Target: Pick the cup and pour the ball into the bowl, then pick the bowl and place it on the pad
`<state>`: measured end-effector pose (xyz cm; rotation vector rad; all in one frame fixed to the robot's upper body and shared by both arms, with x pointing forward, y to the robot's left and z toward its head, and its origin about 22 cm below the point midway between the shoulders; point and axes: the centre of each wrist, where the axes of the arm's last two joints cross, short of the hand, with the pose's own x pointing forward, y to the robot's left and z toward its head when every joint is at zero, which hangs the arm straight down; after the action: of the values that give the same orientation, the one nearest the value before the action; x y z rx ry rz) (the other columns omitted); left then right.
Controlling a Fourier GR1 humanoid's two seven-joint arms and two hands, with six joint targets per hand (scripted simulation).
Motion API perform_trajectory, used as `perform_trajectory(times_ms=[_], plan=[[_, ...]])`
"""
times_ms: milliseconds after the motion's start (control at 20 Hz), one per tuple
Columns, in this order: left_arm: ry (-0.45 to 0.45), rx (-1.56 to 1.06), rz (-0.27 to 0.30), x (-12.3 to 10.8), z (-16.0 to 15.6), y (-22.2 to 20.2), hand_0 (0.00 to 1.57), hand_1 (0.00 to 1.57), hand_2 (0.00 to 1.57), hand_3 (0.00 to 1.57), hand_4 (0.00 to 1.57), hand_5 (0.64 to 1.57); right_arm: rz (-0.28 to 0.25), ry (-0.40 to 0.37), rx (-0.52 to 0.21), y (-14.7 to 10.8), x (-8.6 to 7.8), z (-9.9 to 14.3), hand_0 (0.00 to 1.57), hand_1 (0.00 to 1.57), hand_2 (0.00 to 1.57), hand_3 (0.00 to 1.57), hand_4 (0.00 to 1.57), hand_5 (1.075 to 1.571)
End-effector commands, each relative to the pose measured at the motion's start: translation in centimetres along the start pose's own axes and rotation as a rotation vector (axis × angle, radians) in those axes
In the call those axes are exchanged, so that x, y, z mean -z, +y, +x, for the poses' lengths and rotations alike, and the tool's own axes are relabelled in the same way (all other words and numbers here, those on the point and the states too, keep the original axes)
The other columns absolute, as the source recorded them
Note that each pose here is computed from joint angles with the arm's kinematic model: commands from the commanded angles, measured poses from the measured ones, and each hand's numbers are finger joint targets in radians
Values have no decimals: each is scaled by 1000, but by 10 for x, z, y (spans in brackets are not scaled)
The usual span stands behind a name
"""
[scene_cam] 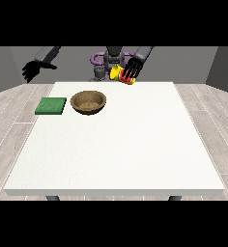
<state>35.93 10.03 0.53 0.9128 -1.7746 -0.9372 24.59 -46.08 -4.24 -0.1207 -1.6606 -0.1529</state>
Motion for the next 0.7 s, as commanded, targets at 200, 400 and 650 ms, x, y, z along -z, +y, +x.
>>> perform_trajectory(times_ms=[200, 400, 650], plan=[[-61, 199, 50, 27, 63, 13, 583, 583, 1571, 1536, 881, 1571, 46, -65, -8, 27, 38, 12, 0, 0, 0, 0, 0, 1548], [-138, 297, 19, 8, 71, 0, 545, 545, 1571, 1571, 901, 1571, 17, -30, -39, 43, 68, 35, 0, 0, 0, 158, 0, 1533], [-232, 421, 70, 10, 92, 5, 373, 373, 1571, 1571, 899, 1570, 46, -74, -21, 31, 59, 28, 0, 0, 0, 273, 0, 1527]])
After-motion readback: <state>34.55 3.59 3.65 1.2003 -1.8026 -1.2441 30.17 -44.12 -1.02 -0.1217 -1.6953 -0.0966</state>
